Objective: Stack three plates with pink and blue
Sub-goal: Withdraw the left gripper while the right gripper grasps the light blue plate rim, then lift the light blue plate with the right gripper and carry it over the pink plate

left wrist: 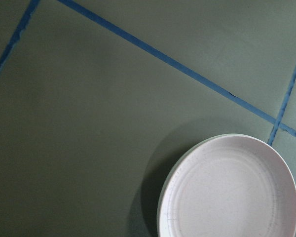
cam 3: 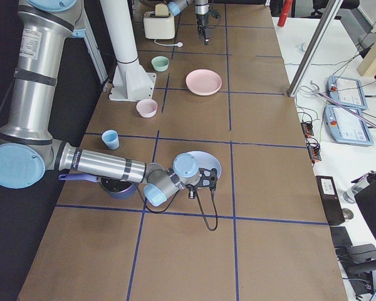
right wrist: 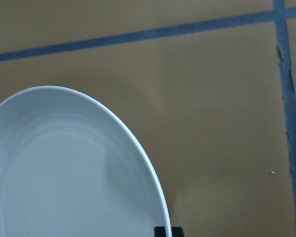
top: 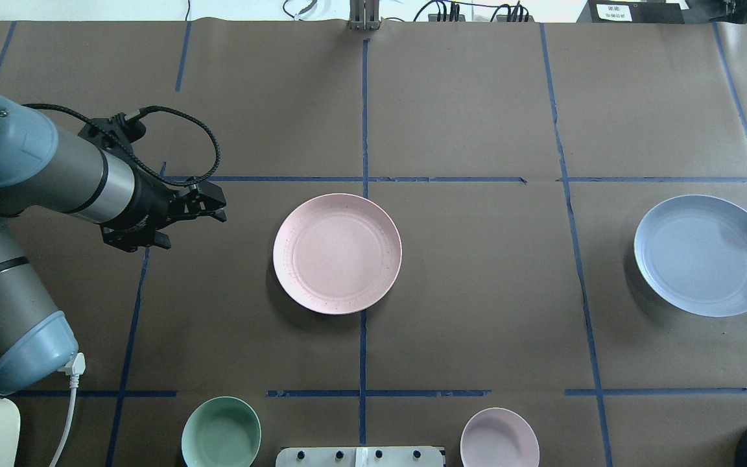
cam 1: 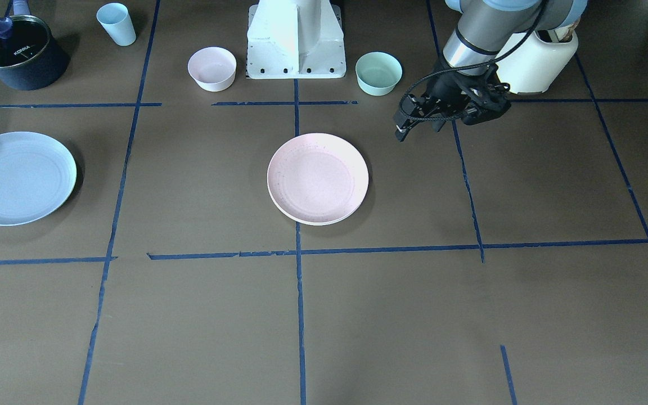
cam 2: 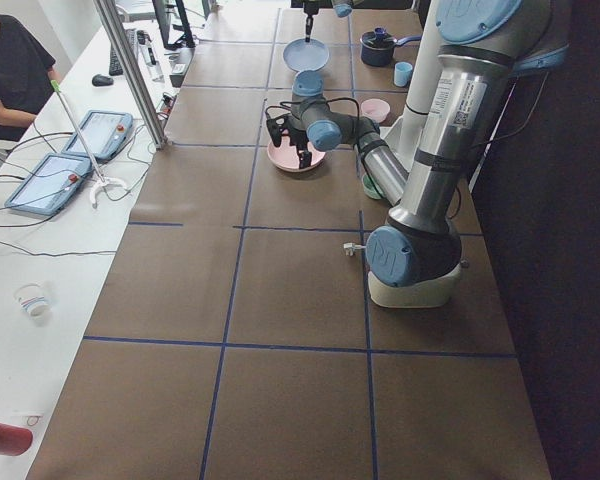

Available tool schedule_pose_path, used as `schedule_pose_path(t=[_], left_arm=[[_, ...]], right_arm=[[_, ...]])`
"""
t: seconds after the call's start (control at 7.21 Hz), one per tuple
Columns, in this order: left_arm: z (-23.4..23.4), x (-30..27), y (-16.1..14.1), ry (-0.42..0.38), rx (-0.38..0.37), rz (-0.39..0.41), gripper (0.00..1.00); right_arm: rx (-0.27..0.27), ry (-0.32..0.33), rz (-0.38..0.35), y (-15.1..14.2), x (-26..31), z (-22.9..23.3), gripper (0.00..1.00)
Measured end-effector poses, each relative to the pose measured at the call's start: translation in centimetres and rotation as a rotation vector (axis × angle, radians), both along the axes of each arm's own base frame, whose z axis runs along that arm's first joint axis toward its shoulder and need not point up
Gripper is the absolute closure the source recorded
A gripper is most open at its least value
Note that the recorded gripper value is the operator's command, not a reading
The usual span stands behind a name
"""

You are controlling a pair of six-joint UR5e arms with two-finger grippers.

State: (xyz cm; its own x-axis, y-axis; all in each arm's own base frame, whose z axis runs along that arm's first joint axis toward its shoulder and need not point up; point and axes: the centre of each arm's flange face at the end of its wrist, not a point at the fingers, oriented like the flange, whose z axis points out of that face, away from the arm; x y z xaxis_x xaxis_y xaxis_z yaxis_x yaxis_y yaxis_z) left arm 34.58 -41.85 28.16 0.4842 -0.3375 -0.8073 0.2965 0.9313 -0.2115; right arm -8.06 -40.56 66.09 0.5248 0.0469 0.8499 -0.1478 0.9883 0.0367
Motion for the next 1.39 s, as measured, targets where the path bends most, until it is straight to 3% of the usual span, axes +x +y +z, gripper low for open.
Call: schedule_pose_path(t=[0.28, 0.55, 0.83, 1.11, 1.39], left_arm=[[4.4, -3.9, -0.9, -0.103, 0.111, 0.078, 0.00], [8.1, -9.2, -2.4, -0.153, 0.199, 0.171, 0.00], [12.4, -15.8, -4.0, -0.186, 0.270, 0.243, 0.00], [16.1, -20.2, -5.8, -0.193, 0.297, 0.281, 0.00], [17.9, -21.7, -6.5, -0.201, 0.297, 0.290, 0.00]], right_arm=[[0.017, -0.103, 0.065, -3.7, -0.1, -7.7, 1.00], [0.000, -0.206, 0.110, -9.0, -2.6, -16.3, 1.00], [-0.041, -0.275, 0.090, -12.7, -8.4, -25.7, 1.00], [-0.073, -0.257, 0.074, -12.2, -15.9, -33.3, 1.00], [-0.075, -0.198, 0.096, -8.0, -26.8, -38.7, 1.00]])
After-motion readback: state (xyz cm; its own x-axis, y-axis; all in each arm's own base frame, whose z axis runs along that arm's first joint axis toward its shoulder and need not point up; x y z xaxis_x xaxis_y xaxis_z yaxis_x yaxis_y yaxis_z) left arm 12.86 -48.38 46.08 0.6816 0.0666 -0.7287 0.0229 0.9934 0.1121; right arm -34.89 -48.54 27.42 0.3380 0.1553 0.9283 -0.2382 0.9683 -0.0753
